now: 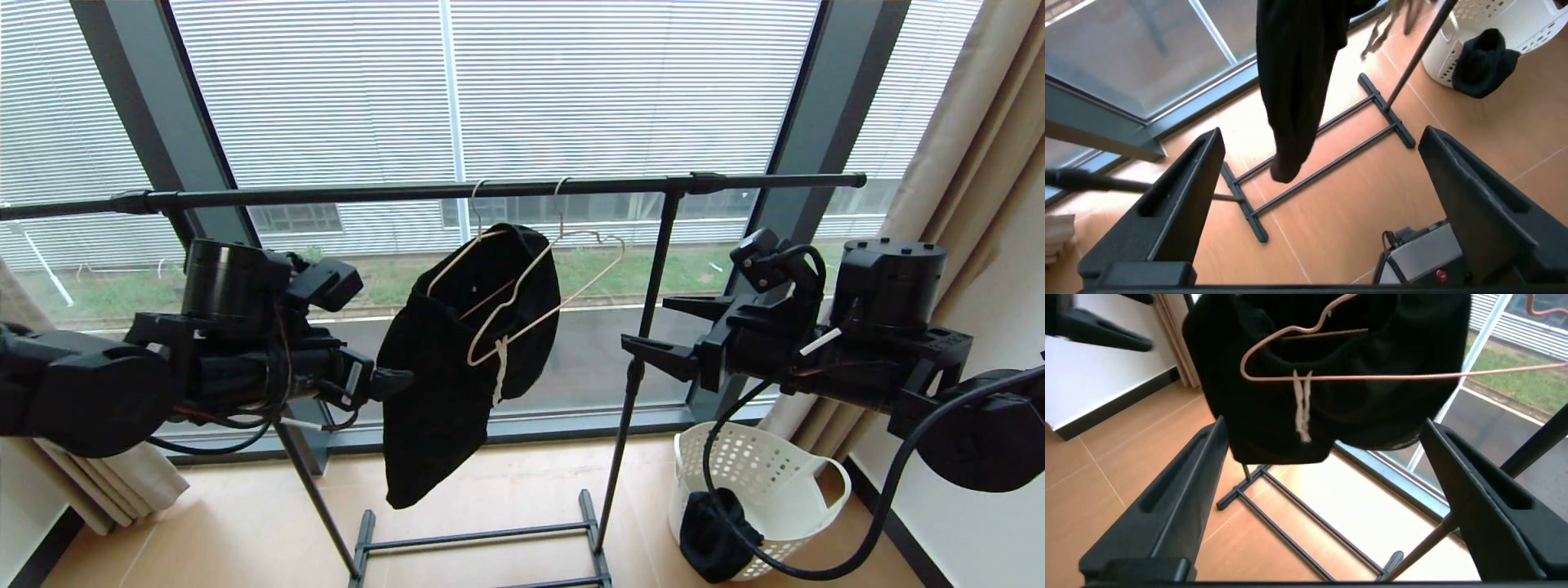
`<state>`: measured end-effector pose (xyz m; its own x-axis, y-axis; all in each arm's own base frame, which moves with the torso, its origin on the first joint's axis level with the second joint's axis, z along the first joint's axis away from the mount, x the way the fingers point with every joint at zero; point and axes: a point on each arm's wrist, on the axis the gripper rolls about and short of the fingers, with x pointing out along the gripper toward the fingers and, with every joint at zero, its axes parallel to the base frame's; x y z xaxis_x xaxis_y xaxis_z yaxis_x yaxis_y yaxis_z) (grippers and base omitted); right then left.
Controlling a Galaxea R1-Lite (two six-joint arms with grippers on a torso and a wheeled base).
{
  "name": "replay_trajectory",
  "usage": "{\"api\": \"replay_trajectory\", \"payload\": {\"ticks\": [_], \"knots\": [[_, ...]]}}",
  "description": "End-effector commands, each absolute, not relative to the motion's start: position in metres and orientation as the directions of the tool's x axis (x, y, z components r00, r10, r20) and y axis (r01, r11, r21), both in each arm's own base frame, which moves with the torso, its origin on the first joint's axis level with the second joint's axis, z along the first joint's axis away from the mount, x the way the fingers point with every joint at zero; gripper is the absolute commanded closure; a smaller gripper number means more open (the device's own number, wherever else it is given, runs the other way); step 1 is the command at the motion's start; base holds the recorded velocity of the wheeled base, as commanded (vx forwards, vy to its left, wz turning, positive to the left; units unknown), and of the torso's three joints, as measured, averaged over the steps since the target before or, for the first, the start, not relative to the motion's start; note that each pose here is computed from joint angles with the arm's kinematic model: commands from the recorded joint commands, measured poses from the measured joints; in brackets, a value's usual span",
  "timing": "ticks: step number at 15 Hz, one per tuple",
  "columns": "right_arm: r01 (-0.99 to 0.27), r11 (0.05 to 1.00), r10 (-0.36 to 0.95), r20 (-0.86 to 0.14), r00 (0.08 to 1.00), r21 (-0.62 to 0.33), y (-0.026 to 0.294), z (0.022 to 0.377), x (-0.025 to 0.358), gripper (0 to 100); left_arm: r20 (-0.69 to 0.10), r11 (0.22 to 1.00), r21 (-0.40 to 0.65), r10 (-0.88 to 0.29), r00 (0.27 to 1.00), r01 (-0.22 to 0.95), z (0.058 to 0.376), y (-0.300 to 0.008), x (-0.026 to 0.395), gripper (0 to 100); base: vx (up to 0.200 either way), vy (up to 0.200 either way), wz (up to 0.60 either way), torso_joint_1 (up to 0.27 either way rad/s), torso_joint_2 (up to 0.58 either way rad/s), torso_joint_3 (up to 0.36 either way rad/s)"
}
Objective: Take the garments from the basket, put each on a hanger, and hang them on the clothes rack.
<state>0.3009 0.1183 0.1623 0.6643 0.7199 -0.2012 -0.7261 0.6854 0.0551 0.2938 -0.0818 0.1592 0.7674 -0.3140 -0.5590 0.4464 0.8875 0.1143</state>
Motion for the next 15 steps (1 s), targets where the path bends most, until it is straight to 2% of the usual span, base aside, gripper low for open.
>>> {"api": "replay_trajectory", "payload": {"ticks": [1,2,3,5,7,9,13,15], "knots": [[-0.729,0.684,0.723,-0.172,0.669,0.038,0.116,0.173,0.293,0,-0.504,0.897,0.125,-0.310,0.806,0.423,0.180,-0.066,0.248,0,0.000,0.000,0.00,0.000,0.00,0.000],[-0.728,0.686,0.723,-0.135,0.678,0.020,0.110,0.188,0.276,0,-0.486,0.904,0.126,-0.303,0.820,0.409,0.183,-0.055,0.220,0,0.000,0.000,0.00,0.000,0.00,0.000],[-0.728,0.686,0.724,-0.121,0.680,0.011,0.107,0.193,0.269,0,-0.485,0.906,0.125,-0.299,0.822,0.404,0.182,-0.052,0.211,0,0.000,0.000,0.00,0.000,0.00,0.000],[-0.723,0.691,0.720,-0.064,0.691,-0.020,0.092,0.212,0.227,0,-0.467,0.914,0.128,-0.288,0.836,0.386,0.173,-0.037,0.162,0,0.000,0.000,0.00,0.000,0.00,0.000],[-0.721,0.692,0.719,-0.059,0.692,-0.026,0.087,0.212,0.214,0,-0.461,0.915,0.129,-0.286,0.840,0.382,0.169,-0.034,0.150,0,0.000,0.000,0.00,0.000,0.00,0.000],[-0.686,0.726,0.682,-0.073,0.728,-0.053,0.067,0.197,0.166,0,-0.450,0.915,0.131,-0.288,0.845,0.382,0.152,-0.026,0.112,0,0.000,0.000,0.00,0.000,0.00,0.000],[-0.624,0.782,0.611,-0.181,0.770,-0.014,0.047,0.168,0.130,0,-0.443,0.922,0.111,-0.288,0.849,0.370,0.139,-0.022,0.091,0,0.000,0.000,0.00,0.000,0.00,0.000],[-0.545,0.838,0.526,-0.234,0.818,-0.022,0.038,0.144,0.106,0,-0.425,0.932,0.092,-0.282,0.860,0.351,0.128,-0.018,0.074,0,0.000,0.000,0.00,0.000,0.00,0.000]]}}
